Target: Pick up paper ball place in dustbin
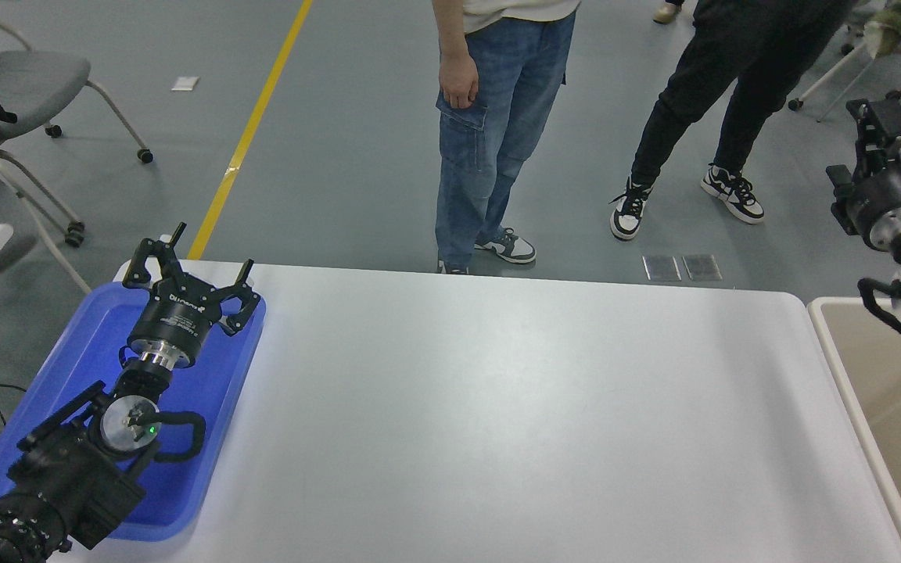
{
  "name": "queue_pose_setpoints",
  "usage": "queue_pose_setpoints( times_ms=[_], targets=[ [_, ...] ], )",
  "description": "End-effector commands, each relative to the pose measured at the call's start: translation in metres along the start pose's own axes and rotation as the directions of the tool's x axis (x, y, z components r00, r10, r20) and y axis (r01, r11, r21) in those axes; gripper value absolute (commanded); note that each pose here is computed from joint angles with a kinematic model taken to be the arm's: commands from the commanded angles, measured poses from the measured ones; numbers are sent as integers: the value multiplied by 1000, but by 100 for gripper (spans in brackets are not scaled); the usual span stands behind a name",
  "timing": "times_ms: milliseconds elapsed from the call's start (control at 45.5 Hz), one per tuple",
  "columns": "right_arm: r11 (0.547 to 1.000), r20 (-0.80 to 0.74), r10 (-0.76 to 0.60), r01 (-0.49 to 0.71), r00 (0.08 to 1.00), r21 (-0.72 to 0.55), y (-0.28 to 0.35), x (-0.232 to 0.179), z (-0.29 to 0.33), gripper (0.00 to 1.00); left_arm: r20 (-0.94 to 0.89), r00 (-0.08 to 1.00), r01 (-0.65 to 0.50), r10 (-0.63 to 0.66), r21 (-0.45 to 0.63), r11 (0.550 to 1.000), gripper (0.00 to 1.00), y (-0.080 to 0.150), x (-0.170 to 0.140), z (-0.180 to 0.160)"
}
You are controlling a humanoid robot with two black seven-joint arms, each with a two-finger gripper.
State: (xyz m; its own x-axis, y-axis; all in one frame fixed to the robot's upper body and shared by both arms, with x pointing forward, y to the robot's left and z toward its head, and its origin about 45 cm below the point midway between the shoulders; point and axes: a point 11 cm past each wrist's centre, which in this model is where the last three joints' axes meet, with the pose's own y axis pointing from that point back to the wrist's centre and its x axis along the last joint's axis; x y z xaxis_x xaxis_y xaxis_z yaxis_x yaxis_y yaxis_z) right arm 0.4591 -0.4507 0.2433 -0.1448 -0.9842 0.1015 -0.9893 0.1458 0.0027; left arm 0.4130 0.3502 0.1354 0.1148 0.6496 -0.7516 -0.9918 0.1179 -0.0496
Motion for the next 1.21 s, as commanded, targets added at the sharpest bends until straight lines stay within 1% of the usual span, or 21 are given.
queue_pose_setpoints(
  times_ms=[0, 242, 505, 769, 1187],
  targets=[
    [998, 194, 14, -24, 981, 52, 15, -7, 14, 100, 0, 1000, 0, 0, -1, 1000, 100, 0, 0, 0],
    [1000, 299, -27, 22, 954, 21, 39, -20, 50, 100, 0, 1000, 1, -1, 0, 1000, 100, 0, 0, 0],
    [1000, 374, -21, 29, 927, -13, 66, -36, 90, 100, 0, 1000, 0, 0, -1, 1000, 100, 0, 0, 0],
    [999, 408, 0, 16, 913, -36, 74, -42, 103, 100, 0, 1000, 1, -1, 0, 1000, 100, 0, 0, 0],
    [999, 408, 3, 15, 913, -41, 76, -42, 105, 100, 0, 1000, 0, 0, -1, 1000, 100, 0, 0, 0]
  ],
)
